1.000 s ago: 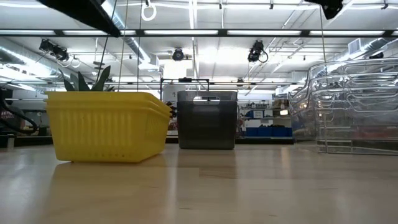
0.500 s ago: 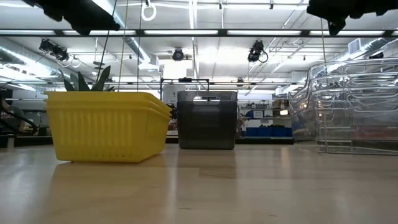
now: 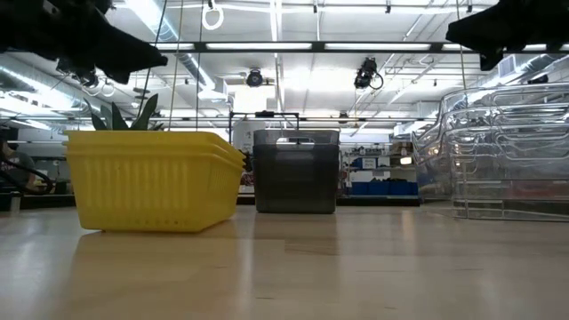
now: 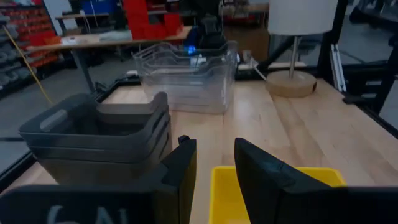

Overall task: Stack baskets by color
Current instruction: Return to Home Position

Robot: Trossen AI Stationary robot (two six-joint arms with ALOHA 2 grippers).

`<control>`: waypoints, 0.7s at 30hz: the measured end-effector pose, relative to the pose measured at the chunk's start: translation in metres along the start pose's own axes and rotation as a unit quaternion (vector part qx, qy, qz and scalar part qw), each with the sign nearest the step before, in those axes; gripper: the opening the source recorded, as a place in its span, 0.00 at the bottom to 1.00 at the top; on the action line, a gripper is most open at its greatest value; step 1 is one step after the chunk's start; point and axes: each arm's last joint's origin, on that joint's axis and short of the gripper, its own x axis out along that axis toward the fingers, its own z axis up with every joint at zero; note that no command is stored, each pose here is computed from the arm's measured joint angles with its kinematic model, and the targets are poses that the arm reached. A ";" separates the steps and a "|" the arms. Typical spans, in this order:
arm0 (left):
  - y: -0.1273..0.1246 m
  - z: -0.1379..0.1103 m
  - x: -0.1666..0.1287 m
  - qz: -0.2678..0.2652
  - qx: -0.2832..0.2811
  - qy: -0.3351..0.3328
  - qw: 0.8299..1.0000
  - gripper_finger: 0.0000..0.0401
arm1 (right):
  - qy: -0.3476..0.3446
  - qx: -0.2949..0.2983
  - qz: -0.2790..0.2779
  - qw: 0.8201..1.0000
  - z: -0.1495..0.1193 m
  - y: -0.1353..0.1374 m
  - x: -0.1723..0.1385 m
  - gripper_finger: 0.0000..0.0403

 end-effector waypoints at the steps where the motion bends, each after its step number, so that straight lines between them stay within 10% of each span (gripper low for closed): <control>1: 0.003 -0.003 0.000 0.001 -0.002 -0.007 1.000 0.29 | -0.006 0.000 -0.003 1.000 0.000 -0.001 -0.001 0.22; 21: 0.035 -0.037 -0.011 0.048 -0.034 -0.078 0.995 0.29 | -0.019 0.022 -0.054 0.998 -0.016 -0.008 -0.005 0.21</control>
